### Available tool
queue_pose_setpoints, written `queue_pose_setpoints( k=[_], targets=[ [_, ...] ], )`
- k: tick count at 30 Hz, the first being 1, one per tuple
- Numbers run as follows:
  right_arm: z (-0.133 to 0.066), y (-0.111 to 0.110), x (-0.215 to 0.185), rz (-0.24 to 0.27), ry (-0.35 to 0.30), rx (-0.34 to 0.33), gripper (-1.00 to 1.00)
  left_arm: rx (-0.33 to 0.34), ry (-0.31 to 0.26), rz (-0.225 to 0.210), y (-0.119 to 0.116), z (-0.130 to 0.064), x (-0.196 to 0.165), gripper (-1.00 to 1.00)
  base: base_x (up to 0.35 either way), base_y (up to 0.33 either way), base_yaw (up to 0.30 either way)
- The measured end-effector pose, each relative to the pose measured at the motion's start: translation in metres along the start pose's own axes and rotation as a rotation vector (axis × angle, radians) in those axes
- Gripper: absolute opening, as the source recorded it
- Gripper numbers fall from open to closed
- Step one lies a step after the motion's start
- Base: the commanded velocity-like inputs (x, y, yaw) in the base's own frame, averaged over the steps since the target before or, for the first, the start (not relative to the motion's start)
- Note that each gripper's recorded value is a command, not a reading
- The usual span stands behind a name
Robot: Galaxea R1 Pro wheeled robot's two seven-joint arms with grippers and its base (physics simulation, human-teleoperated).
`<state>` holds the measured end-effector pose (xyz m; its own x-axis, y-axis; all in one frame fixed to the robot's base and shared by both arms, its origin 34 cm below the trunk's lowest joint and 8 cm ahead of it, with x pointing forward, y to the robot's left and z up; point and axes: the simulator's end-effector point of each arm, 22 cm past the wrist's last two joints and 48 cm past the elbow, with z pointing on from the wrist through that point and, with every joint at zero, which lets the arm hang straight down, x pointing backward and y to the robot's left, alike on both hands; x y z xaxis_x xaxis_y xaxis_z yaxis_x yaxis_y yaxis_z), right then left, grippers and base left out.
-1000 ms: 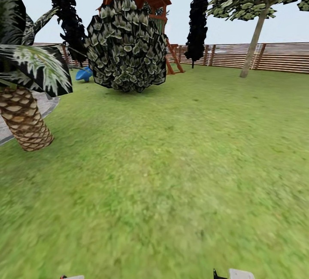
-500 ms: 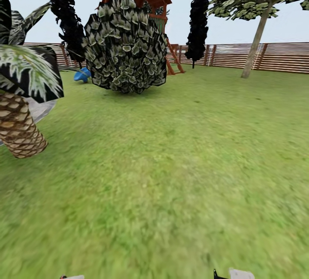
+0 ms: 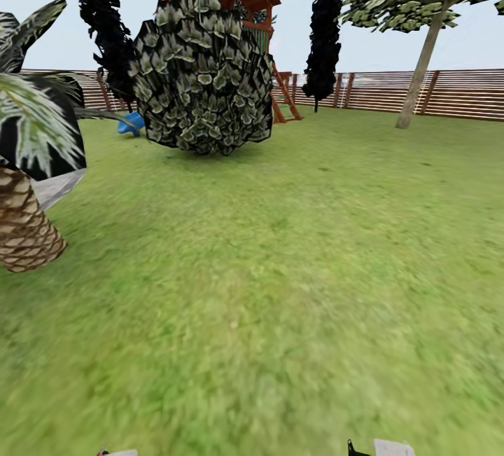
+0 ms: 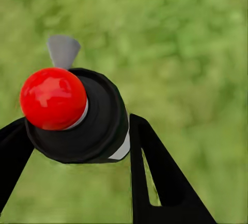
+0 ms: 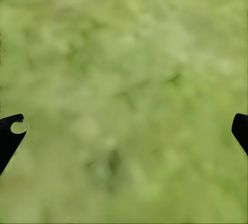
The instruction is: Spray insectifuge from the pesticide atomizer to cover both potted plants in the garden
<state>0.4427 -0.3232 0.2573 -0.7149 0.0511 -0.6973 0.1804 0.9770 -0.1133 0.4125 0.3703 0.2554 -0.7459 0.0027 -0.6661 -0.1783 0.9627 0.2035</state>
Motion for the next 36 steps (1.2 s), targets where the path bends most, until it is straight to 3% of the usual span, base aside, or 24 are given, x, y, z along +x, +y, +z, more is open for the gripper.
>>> queue_pose_setpoints(
  k=[17,36],
  targets=[
    [-0.0001,0.0001,0.0002,0.0,0.0,0.0,1.0,0.0,0.0,0.0,0.0001,-0.0001,0.0003,-1.0,0.34,0.0,0.084],
    [0.0,0.0002,0.0001,-0.001,0.0,-0.001,1.0,0.0,0.0,0.0,0.0001,-0.0002,0.0004,-1.0,0.34,0.0,0.004]
  ],
)
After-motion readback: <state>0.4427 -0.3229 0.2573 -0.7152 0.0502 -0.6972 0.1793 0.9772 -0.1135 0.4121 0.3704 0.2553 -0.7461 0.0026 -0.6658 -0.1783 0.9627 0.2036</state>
